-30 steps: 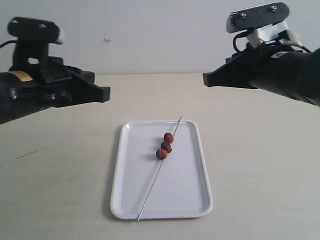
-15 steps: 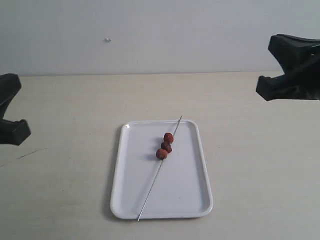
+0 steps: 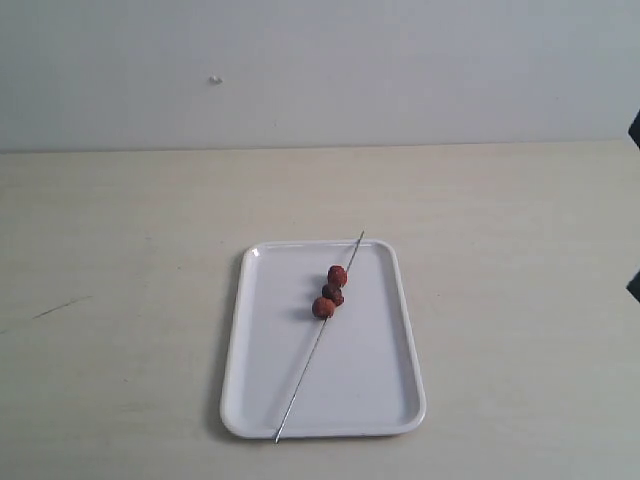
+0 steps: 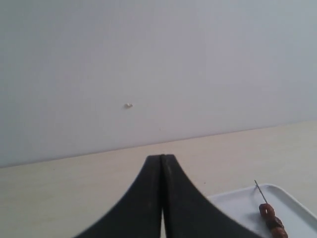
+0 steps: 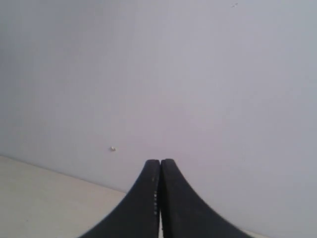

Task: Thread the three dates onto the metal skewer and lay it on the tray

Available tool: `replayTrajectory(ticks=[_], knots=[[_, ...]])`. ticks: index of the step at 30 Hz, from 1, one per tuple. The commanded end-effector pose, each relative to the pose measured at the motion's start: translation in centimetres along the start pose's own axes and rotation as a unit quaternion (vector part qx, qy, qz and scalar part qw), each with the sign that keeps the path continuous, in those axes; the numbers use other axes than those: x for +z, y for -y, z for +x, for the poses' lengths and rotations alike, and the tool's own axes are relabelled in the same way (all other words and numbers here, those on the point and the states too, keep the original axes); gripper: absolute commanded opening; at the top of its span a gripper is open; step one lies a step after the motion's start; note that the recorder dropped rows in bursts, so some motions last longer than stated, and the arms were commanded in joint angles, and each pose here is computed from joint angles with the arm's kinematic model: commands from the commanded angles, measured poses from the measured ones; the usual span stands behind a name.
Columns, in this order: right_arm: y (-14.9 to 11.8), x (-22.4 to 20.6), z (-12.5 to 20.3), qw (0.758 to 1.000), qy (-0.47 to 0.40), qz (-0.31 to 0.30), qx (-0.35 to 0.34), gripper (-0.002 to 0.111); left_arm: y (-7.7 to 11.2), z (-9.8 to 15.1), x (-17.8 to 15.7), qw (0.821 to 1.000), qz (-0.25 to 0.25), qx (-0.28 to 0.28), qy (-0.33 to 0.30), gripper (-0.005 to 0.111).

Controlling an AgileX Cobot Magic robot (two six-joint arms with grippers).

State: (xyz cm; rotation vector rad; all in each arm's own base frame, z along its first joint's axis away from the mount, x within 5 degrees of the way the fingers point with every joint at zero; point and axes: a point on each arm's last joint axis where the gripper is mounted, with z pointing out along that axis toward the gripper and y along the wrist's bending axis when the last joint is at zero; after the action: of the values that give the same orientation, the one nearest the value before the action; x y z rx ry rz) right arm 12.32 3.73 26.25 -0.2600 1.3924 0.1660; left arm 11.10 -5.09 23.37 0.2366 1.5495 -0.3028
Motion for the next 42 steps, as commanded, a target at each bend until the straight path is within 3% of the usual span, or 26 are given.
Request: replayTrajectory(ticks=[1, 7, 11, 20, 26, 28, 31, 42], knots=[[-0.3, -1.4, 0.4, 0.999, 0.029, -0.015, -0.025, 0.0, 0.1, 0.2, -0.7, 1.0, 0.016, 0.005, -0.005, 0.0], [-1.0, -4.1, 1.1, 0.992, 0.111, -0.044, -0.043, 0.0, -0.3, 1.1, -1.7, 1.0, 0.018, 0.001, -0.003, 0.0], [-1.0, -5.1, 0.8, 0.991, 0.117, -0.043, -0.042, 0.0, -0.4, 2.2, -2.5, 1.0, 0.026, -0.004, -0.011, 0.0], [-0.5, -6.1, 2.8, 0.999, 0.004, -0.024, 0.025, 0.0, -0.1, 2.8, -2.8, 0.998, 0.045, -0.025, -0.047, 0.0], [-0.5, -6.5, 5.0, 0.991, -0.12, -0.019, 0.048, 0.0, 0.3, 3.6, -2.9, 0.993, 0.075, 0.037, -0.084, 0.0], [-0.6, -6.6, 5.6, 0.981, -0.155, -0.01, 0.115, 0.0, 0.6, 3.9, -3.1, 0.99, 0.091, 0.038, -0.104, 0.0], [-0.7, -6.7, 5.9, 0.966, -0.175, 0.001, 0.189, 0.0, 1.0, 4.5, -3.3, 0.983, 0.116, 0.039, -0.134, 0.0], [-0.7, -6.8, 6.0, 0.965, -0.18, 0.001, 0.189, 0.0, 1.3, 4.8, -3.5, 0.978, 0.132, 0.039, -0.154, 0.0]])
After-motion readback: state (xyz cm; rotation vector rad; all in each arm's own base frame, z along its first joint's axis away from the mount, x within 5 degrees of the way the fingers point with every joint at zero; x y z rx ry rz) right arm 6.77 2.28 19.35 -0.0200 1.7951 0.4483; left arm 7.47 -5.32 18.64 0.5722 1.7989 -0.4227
